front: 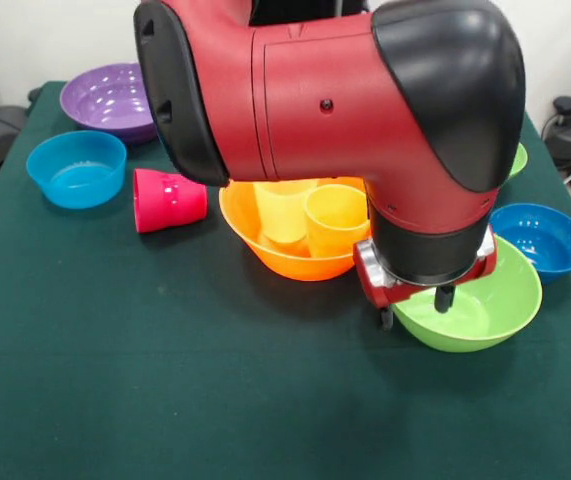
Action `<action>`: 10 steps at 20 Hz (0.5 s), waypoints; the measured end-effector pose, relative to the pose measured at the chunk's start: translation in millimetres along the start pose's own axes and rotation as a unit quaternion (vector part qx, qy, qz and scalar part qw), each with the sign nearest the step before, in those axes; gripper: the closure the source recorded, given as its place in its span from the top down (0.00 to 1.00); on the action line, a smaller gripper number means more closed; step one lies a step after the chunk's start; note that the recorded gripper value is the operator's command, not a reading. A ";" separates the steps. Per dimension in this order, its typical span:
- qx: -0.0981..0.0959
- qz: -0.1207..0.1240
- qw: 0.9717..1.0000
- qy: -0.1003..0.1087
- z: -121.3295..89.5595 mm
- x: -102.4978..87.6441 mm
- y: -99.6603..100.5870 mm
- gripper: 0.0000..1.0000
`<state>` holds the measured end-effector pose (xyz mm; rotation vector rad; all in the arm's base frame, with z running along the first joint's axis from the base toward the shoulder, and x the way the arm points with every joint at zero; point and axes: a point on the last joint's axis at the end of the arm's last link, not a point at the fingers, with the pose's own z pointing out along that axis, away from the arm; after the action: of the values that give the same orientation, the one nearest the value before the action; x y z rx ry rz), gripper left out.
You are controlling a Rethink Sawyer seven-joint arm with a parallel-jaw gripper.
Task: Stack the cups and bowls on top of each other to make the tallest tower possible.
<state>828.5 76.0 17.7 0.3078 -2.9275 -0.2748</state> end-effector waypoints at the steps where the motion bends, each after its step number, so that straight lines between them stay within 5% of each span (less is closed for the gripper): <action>1: 0.001 0.000 1.000 -0.005 4.5 -1.0 -1.0 1.00; 10: 0.003 0.004 1.000 -0.021 25.0 -3.6 -7.4 1.00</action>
<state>828.2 73.7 -8.6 0.2939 -2.9711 -0.2754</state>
